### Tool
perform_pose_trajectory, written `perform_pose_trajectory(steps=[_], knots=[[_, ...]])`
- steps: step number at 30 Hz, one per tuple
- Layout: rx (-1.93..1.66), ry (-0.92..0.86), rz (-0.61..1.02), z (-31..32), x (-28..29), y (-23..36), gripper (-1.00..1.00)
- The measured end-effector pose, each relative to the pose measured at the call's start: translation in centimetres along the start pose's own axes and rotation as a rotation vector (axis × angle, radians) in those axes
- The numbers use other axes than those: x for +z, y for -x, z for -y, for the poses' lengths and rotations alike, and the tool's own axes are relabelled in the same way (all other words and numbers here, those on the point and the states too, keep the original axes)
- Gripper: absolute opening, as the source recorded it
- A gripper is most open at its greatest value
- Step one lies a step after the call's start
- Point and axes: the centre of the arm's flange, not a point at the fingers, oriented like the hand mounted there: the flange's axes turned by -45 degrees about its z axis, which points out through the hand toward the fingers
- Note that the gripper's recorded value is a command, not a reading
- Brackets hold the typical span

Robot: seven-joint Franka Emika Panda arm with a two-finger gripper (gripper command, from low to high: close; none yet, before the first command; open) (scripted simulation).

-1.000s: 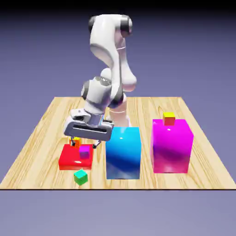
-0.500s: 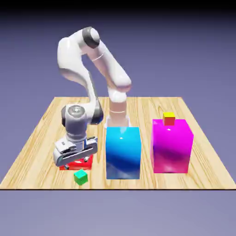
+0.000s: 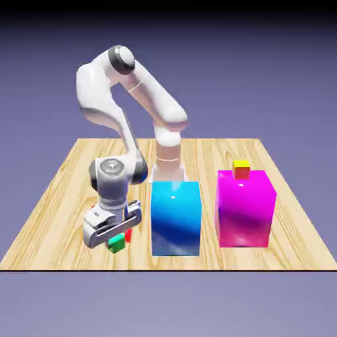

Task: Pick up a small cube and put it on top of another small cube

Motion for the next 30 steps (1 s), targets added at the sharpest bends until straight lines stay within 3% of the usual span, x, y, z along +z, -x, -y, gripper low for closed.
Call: perform_pose_trajectory(steps=[7, 15, 23, 30], knots=[[0.544, -0.073, 0.137, -1.7, 1.2, 6.7, -1.00], [1.174, -0.074, 0.192, -1.5, -1.4, 14.1, -1.00], [1.782, -0.095, 0.108, 2.3, -5.5, 20.1, -1.00], [2.289, -0.280, -0.044, 6.6, -8.3, 23.9, -1.00]])
